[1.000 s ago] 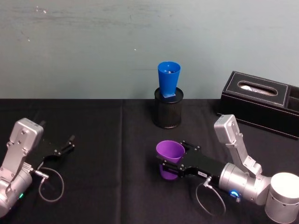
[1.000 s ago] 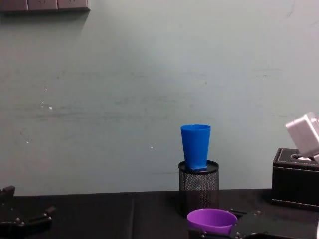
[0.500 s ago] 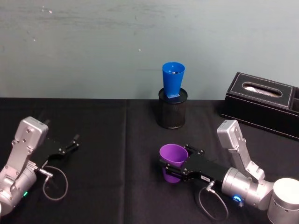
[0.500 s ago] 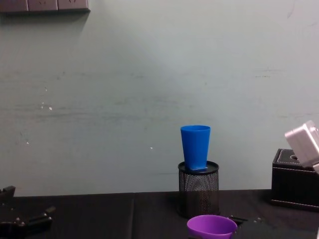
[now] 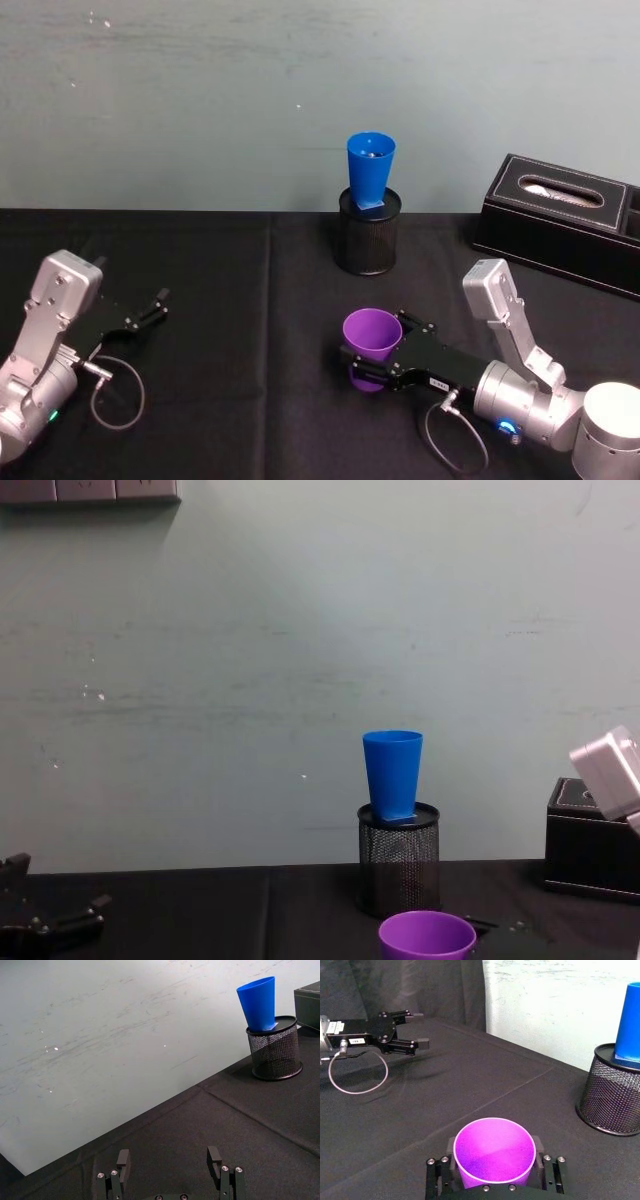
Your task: Pick up one cup with a gripper and tap it against the other cup.
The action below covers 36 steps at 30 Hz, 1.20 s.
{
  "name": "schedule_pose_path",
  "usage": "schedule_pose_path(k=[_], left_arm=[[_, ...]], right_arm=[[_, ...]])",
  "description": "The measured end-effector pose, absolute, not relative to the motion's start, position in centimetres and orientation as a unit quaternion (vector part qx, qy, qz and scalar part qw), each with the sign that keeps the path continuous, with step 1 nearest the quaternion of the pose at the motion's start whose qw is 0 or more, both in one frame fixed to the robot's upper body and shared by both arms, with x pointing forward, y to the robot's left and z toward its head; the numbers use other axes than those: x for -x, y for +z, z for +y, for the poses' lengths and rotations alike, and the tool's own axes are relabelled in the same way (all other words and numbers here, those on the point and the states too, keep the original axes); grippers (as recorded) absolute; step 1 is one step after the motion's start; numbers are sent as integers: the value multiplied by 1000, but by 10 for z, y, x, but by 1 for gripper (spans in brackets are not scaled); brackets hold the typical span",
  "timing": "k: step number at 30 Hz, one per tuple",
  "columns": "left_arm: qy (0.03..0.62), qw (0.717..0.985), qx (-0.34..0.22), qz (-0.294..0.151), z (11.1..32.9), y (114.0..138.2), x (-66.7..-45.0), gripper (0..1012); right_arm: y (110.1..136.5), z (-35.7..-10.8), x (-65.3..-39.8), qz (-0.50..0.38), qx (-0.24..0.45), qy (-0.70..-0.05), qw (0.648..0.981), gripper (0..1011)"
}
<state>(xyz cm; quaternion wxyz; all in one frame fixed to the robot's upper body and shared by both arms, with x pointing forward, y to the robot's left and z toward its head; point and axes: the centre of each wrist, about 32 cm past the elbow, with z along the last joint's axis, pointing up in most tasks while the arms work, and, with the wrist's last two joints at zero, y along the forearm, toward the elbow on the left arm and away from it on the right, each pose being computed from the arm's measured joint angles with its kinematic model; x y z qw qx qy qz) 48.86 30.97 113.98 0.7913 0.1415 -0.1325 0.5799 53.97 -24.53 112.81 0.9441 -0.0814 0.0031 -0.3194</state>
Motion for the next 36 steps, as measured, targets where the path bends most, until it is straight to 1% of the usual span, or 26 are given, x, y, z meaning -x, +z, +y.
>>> schedule_pose_path(k=[1, 2, 3, 6, 13, 24, 29, 30, 31, 32, 34, 36], left_arm=[[580, 791, -141, -132, 310, 1140, -489, 1005], [580, 791, -142, -132, 310, 1140, -489, 1005], [580, 791, -142, -132, 310, 1140, -489, 1005], [580, 791, -141, -132, 310, 1140, -489, 1005], [580, 791, -141, -132, 310, 1140, -489, 1004], [580, 791, -141, -132, 310, 1140, -489, 1005], [580, 791, -141, -132, 310, 1140, -489, 1004], [580, 791, -141, -132, 310, 1140, -489, 1004], [580, 791, -142, -132, 310, 1140, -489, 1004], [580, 791, -141, -132, 310, 1140, -489, 1004], [580, 791, -141, -132, 310, 1140, -489, 1005], [580, 791, -142, -132, 310, 1140, -489, 1005]], right_arm=[[1128, -245, -540, 3, 82, -319, 944, 854], [1128, -245, -540, 3, 82, -319, 944, 906], [1128, -245, -540, 3, 82, -319, 944, 916], [1128, -245, -540, 3, 82, -320, 944, 997], [1129, -246, -540, 3, 81, -320, 944, 1003], [1138, -248, -533, -28, 22, -329, 944, 1003], [1142, -248, -527, -28, 3, -392, 920, 1003], [1142, -248, -526, -26, 2, -406, 913, 1003], [1142, -248, -524, -21, -2, -435, 900, 1003], [1142, -248, -524, -21, -2, -435, 900, 1003], [1139, -247, -523, -11, -7, -486, 874, 1003], [1137, -246, -522, -5, -8, -514, 858, 1003]])
